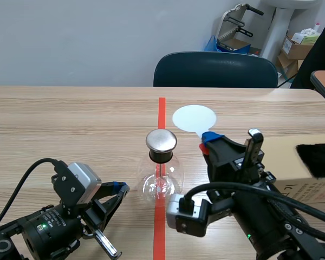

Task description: Do the electroscope experiment

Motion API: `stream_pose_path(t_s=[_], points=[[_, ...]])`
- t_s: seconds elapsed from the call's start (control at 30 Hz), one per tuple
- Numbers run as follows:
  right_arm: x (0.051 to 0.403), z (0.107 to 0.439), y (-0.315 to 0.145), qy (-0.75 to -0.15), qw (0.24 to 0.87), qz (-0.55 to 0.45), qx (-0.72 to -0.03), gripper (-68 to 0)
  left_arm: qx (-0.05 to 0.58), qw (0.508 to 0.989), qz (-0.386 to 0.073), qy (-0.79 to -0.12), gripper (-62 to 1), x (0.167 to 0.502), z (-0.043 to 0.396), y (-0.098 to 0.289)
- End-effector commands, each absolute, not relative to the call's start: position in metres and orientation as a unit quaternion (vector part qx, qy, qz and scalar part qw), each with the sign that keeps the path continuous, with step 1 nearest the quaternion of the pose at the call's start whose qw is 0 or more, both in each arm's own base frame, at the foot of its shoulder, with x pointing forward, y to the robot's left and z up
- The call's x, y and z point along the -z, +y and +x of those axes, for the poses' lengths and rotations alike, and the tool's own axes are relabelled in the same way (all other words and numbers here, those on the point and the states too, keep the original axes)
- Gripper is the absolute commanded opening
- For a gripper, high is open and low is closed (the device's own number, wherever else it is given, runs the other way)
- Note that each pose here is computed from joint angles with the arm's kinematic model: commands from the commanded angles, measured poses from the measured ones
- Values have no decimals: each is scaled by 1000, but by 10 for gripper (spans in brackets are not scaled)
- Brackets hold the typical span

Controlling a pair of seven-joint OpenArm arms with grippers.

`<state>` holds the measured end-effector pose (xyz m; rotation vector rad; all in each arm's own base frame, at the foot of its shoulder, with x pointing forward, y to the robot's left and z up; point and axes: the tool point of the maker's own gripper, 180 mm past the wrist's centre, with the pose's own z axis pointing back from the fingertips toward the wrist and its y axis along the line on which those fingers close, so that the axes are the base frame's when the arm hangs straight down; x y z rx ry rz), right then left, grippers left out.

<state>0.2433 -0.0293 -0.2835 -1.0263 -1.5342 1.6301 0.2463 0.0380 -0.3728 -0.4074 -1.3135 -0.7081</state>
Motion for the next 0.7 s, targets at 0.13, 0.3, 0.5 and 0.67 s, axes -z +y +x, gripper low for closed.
stream_pose_path(t_s=[0.13, 0.3, 0.5, 0.67], points=[[274, 236, -11, -615, 286, -367, -637, -656, 314, 708, -189, -604, -582, 366, 249, 35], [275, 228, -1, -625, 264, -344, -649, -656, 314, 708, -189, -604, -582, 366, 249, 35], [276, 225, 3, -628, 255, -335, -654, -656, 314, 708, -189, -604, -582, 366, 249, 35], [276, 224, 4, -629, 254, -334, -655, -656, 314, 708, -189, -604, -582, 366, 249, 35]])
